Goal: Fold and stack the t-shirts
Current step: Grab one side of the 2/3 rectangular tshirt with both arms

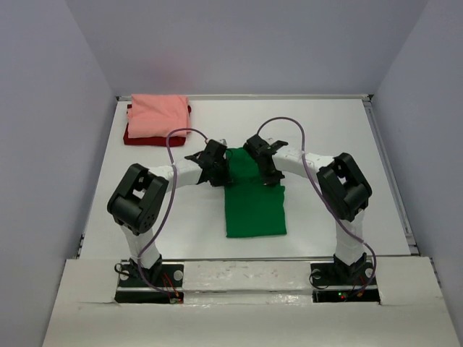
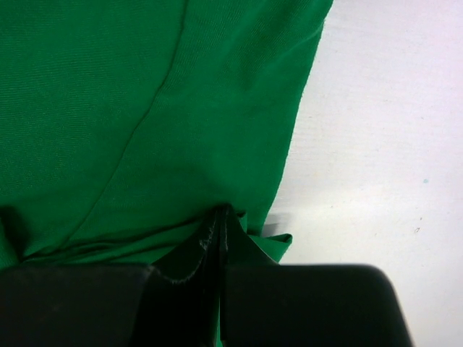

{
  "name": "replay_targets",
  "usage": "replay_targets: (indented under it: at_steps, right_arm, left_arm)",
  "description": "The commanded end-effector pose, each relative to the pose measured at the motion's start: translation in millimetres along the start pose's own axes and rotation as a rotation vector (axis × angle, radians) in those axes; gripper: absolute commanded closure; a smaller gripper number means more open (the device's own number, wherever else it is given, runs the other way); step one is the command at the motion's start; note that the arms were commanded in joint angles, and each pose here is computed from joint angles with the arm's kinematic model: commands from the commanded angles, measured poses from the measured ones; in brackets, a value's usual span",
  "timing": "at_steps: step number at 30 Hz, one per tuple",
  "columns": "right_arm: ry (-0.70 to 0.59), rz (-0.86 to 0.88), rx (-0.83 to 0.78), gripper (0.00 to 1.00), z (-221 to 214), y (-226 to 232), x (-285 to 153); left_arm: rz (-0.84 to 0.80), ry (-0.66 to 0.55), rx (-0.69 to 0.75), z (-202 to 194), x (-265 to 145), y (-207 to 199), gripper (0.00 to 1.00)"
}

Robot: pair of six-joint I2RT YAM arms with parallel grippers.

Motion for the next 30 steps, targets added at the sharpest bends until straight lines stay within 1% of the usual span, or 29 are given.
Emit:
replay_targets:
  at_steps: [1,3,4,5,6,7,9,10,12,13,14,15,16,17,18,19,20,21,22,23,25,26,27,28,29,30]
  right_arm:
    - [-0.005,-0.001,0.047,1.00,-4,5,21]
    - [-0.026,-0.039,0.052,1.00,-2,-4,16]
    - [-0.034,-0.070,0.051,1.00,-1,-10,13]
    - [-0.057,-0.082,0.056,1.00,3,-15,5]
    - [-0.067,-0.103,0.058,1.00,5,-20,1]
    - [-0.079,-0.127,0.057,0.96,8,-27,-5]
    - [-0.125,-0.157,0.070,0.91,18,-38,-24]
    - [-0.129,-0.189,0.068,0.86,18,-47,-33]
    - [-0.200,-0.231,0.102,0.77,34,-65,-67]
    - [-0.195,-0.235,0.086,0.65,30,-68,-80]
    - [-0.216,-0.234,0.095,0.61,35,-73,-95]
    - [-0.246,-0.229,0.114,0.57,35,-81,-114]
    - [-0.232,-0.234,0.100,0.51,31,-82,-113]
    - [-0.256,-0.208,0.104,0.40,28,-86,-129]
    - [-0.270,-0.156,0.112,0.34,20,-85,-142]
    - [-0.273,-0.110,0.112,0.32,14,-80,-146]
    - [-0.230,-0.066,0.103,0.31,-7,-72,-136]
    - [-0.276,0.016,0.129,0.31,-2,-64,-150]
    - [-0.288,0.187,0.136,0.30,-25,-41,-153]
    - [-0.299,0.260,0.149,0.30,-38,-33,-154]
    - [-0.318,0.397,0.187,0.29,-66,-17,-159]
    - [-0.341,0.441,0.204,0.27,-89,-16,-157]
    - [-0.330,0.450,0.239,0.27,-99,-15,-156]
    - [-0.330,0.534,0.267,0.26,-106,-6,-165]
    - [-0.307,0.572,0.297,0.26,-109,0,-167]
    - [-0.284,0.574,0.337,0.27,-110,1,-167]
  left_arm:
    - [0.091,-0.042,0.009,8,-12,19,1.00]
    - [0.093,-0.079,0.005,15,-20,17,0.98]
    - [0.072,-0.102,0.006,20,-29,9,0.91]
    - [0.100,-0.155,0.004,30,-33,12,0.87]
    - [0.103,-0.178,0.004,34,-39,10,0.83]
    - [0.081,-0.216,0.008,41,-51,1,0.75]
    - [0.100,-0.268,0.014,51,-64,-2,0.70]
    - [0.070,-0.314,0.021,62,-81,-16,0.66]
    - [0.086,-0.372,0.037,68,-100,-23,0.61]
    - [0.049,-0.422,0.040,78,-121,-38,0.59]
    - [0.064,-0.438,0.059,77,-131,-40,0.52]
    - [0.061,-0.450,0.064,78,-140,-44,0.49]
    - [0.053,-0.460,0.070,79,-148,-49,0.47]
    - [0.037,-0.461,0.083,78,-159,-53,0.41]
    - [0.020,-0.444,0.085,73,-163,-53,0.38]
    - [0.005,-0.417,0.089,68,-162,-52,0.35]
    - [-0.077,-0.338,0.093,56,-158,-58,0.30]
    - [-0.148,-0.267,0.103,40,-154,-64,0.29]
    - [-0.277,-0.141,0.088,13,-147,-61,0.28]
    - [-0.327,-0.088,0.068,0,-144,-55,0.28]
    - [-0.388,-0.008,0.003,-27,-139,-43,0.28]
    - [-0.426,0.032,-0.007,-48,-136,-31,0.28]
    - [-0.444,0.052,-0.024,-57,-136,-26,0.28]
    - [-0.457,0.120,-0.066,-80,-135,-12,0.28]
    - [-0.519,0.113,-0.071,-82,-137,-16,0.28]
    - [-0.543,0.131,-0.092,-88,-138,-14,0.28]
Point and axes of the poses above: each gripper's point midway between its finger pads, its own x axis out along the fingers, its own y axis along the line the jaws close on, z = x × y, the point moved 1 cm from there along -x, back along the fingers, and after that the axes turned 12 degrees about -x, right-handed, at the moved point
